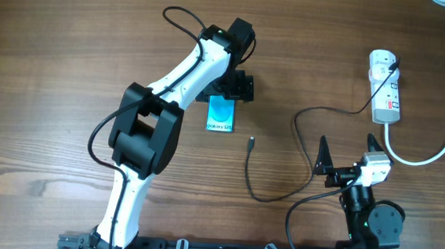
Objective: Plug charger to phone and switch on socket
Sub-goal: 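Lower the left gripper and align it with the phone's top edge, then grasp the phone's top edge with the left gripper and lift it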
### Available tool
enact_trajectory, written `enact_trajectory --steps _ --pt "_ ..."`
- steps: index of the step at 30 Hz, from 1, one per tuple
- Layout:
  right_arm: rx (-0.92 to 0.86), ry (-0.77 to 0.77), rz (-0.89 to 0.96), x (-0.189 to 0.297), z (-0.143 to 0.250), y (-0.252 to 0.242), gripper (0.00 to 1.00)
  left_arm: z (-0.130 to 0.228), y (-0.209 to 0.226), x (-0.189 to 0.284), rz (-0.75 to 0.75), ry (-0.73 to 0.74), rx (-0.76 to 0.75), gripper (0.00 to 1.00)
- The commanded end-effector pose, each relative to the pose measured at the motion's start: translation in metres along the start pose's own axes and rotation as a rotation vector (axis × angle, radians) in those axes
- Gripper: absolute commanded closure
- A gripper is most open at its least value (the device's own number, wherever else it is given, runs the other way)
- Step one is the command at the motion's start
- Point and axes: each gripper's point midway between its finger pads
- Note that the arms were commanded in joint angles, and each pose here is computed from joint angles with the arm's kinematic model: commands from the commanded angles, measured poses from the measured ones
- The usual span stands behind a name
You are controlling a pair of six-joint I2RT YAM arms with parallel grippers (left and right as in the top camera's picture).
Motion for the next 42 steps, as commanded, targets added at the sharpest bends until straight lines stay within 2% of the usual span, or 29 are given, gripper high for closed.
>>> enact_trajectory --steps 1,9,36,42 --pt "0.011 -0.013 0.020 0.000 -0.003 -0.004 0.00 0.004 0.003 -0.011 -0.019 0.022 0.017 0.00" --pt "0.010 -0.011 0.020 0.000 -0.002 -0.004 0.00 0.007 0.006 -0.027 -0.038 0.056 0.019 0.00" --pt "0.010 -0.011 0.020 0.000 -0.002 -0.004 0.00 0.007 0.006 -0.031 -0.038 0.056 0.019 0.00" --pt "0.010 -0.010 0.020 0.000 -0.002 -0.004 0.00 0.015 0.012 -0.050 -0.045 0.070 0.020 0.00"
Point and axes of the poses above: each gripper's point midway between its finger pads, its own x axis back along the fingers, its own y axis along the line the jaws close on, z = x × y, and after that the axes turned 2 degrees about -x, right-handed
